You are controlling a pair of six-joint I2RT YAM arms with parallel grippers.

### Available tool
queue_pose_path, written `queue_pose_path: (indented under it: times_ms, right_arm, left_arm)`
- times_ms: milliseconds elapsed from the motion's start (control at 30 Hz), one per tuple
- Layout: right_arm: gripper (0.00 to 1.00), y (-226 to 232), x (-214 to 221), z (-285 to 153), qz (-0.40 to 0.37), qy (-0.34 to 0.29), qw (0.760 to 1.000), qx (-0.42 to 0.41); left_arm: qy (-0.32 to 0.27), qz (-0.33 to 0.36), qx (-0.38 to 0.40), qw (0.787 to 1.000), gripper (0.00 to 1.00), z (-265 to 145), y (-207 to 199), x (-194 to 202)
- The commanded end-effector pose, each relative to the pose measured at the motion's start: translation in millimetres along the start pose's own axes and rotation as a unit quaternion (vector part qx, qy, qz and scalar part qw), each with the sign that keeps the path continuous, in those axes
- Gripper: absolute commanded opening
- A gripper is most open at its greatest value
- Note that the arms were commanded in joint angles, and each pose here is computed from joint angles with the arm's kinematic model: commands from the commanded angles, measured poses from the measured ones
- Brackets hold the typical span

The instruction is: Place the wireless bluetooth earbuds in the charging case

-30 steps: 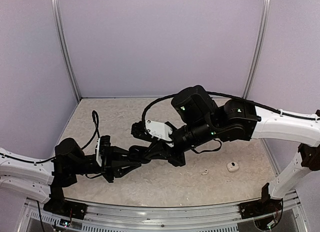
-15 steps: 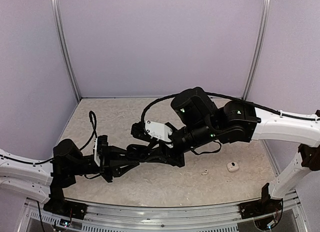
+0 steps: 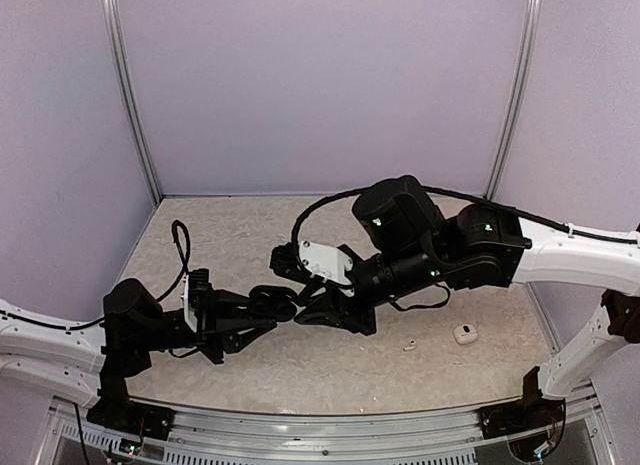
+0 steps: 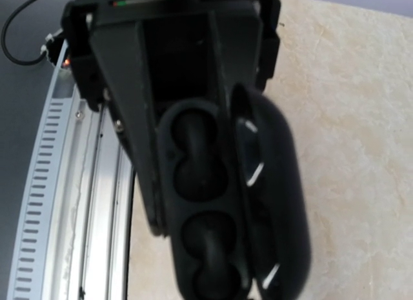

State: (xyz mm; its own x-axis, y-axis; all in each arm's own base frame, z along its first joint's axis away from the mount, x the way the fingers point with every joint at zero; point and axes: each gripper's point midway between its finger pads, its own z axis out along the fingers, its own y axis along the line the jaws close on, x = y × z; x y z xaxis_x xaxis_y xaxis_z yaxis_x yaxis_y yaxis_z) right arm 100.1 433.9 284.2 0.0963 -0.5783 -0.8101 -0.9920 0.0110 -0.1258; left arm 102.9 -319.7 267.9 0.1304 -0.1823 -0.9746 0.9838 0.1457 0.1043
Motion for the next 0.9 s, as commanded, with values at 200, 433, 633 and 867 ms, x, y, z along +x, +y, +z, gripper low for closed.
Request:
queue_pose_path:
  times_ms: [200, 433, 633, 867]
  right_arm:
    - [0.25, 0.2, -32.5, -16.6, -0.026, -0.062, 0.998, 0.005]
    - [0.15, 0.6, -36.9, -11.7, -0.030, -0.068, 0.997, 0.001]
    - [0.10, 2.9, -32.9, -3.8, -0.031, -0.059, 0.998, -0.008]
    - [0.07, 7.8, -22.8, 4.9, -0.027, -0.042, 0.998, -0.024]
  left_arm:
    - [-0.015, 0.008, 0.009, 1.000, 0.00, -0.4, -2.6, -7.1]
    - [-0.013, 0.008, 0.011, 1.000, 0.00, 0.8, -3.1, -6.6]
    - [-0.014, 0.010, 0.010, 1.000, 0.00, 1.1, -2.5, -7.5]
    - [-0.015, 0.011, 0.007, 1.000, 0.00, 0.9, -0.7, -8.1]
